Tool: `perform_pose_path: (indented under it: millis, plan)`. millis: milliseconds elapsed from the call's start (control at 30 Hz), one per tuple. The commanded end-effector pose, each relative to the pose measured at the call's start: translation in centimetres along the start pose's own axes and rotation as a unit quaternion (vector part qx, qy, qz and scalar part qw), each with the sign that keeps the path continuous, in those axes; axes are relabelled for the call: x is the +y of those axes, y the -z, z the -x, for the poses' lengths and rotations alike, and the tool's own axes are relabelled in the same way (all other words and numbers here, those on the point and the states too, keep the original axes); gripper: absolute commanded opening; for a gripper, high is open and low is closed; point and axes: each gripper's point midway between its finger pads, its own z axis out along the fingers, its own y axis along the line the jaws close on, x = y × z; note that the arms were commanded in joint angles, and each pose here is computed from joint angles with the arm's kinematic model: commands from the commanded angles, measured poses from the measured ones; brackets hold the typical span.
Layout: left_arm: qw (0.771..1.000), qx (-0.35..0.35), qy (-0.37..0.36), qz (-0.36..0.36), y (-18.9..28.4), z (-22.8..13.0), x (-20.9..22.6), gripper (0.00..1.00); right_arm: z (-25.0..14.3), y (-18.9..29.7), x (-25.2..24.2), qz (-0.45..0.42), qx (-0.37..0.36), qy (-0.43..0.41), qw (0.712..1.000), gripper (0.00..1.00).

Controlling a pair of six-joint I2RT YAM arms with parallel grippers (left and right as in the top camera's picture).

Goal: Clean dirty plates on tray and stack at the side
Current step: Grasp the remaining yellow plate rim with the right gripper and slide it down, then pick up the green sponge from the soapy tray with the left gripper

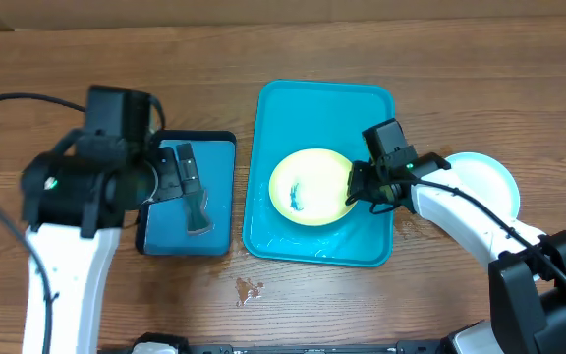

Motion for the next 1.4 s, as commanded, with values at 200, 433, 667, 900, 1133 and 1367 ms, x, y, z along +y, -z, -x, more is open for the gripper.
perform_pose_path:
  millis: [200,433,667,900,1133,1367]
  plan:
    - [0.996,0.067,0.034,0.043,-7.3,-1.6,1.3,1.0,0.8,4.2,2.0,0.036,-0.015,0.083,0.996,0.36]
    - [0.991,0.131,0.016,0.01,-14.0,-3.4,0.2,1.0,1.0,10.9,2.9,0.063,-0.066,0.095,0.991,0.36]
    - [0.978,0.207,-0.012,0.023,-20.3,-6.0,0.1,0.76,-0.1,12.8,2.4,0.063,-0.067,0.095,0.991,0.37]
    - [0.958,0.282,-0.01,0.042,-24.7,-8.8,0.2,0.24,-0.7,12.6,1.7,0.047,-0.054,0.099,0.992,0.37]
    - [0.958,0.285,0.003,-0.004,-25.8,-8.6,-1.6,0.04,-0.6,12.6,1.7,0.048,-0.056,0.099,0.992,0.37]
    - [0.975,0.223,-0.007,-0.01,-21.5,-3.4,-2.2,0.04,-0.6,12.6,1.6,0.043,-0.057,0.099,0.993,0.36]
